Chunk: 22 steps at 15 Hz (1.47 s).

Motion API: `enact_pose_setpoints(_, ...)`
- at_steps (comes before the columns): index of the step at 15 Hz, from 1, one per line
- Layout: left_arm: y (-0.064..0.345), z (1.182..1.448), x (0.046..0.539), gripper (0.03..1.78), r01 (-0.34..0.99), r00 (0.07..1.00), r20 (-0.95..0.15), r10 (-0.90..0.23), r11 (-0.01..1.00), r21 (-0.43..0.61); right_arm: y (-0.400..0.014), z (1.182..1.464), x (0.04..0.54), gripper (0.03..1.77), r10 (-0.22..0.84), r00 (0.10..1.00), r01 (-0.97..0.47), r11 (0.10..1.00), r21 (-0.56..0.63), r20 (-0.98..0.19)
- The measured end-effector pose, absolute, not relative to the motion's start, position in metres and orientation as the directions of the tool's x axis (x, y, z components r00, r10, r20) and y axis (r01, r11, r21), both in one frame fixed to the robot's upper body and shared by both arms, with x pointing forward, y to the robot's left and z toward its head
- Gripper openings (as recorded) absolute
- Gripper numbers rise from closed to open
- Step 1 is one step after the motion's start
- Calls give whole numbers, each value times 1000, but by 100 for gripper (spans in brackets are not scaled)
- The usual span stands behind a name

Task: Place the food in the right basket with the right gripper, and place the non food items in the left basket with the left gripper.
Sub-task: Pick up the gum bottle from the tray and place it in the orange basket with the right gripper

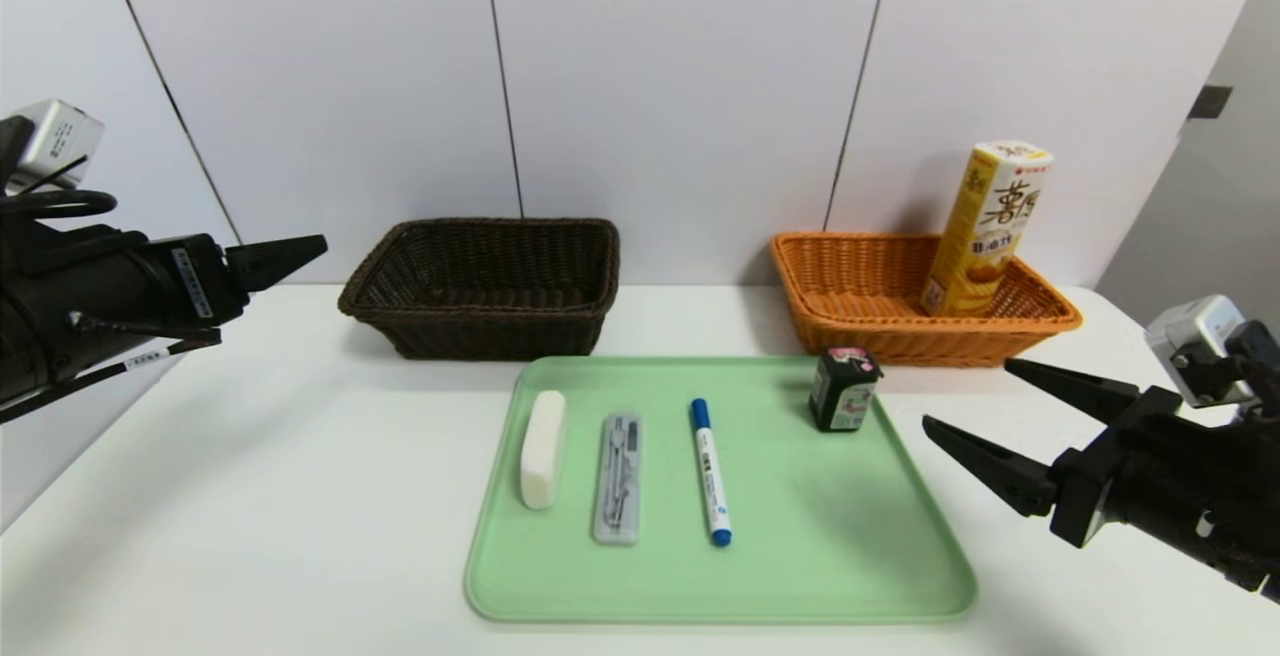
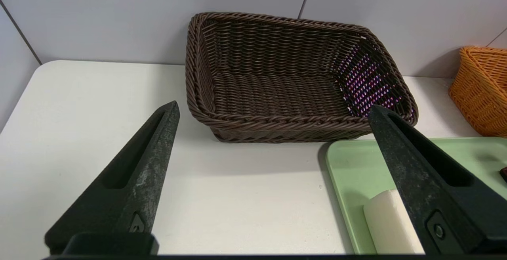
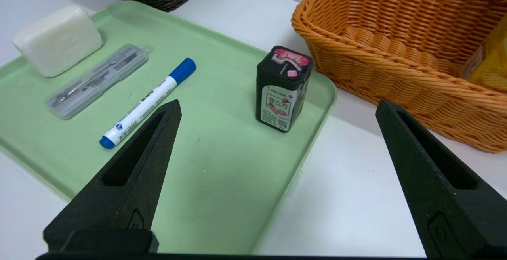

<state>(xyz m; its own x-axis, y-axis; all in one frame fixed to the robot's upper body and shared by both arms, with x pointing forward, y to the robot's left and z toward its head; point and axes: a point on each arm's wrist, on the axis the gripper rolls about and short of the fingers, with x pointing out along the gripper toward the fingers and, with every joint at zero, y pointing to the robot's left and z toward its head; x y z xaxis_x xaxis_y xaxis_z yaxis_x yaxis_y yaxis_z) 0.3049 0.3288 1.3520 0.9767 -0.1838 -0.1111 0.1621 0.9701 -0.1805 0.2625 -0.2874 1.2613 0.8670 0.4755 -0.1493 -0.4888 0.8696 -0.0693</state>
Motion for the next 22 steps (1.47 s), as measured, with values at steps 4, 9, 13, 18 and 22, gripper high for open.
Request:
enact_pose_setpoints(4, 329, 1349, 303, 169, 158, 976, -122, -182, 971, -181, -281, 1243, 274, 169, 490, 861, -502, 862, -72, -139)
enact_pose_setpoints(9, 329, 1348, 302, 169, 158, 976, -121, -182, 970, -182, -275, 1214, 297, 169, 481, 863, -496, 865, -74, -154)
enact_pose_setpoints(13, 329, 1349, 302, 169, 158, 976, -120, -182, 970, -183, -271, 1188, 313, 169, 451, 867, -472, 880, -60, -211)
enact_pose_setpoints(18, 329, 1347, 303, 169, 158, 975, -126, -182, 970, -184, -265, 1174, 332, 169, 450, 860, -472, 881, -39, -241)
enact_pose_setpoints(22, 329, 1347, 303, 169, 158, 975, -127, -183, 970, -184, -258, 1171, 347, 169, 455, 861, -475, 879, -43, -225)
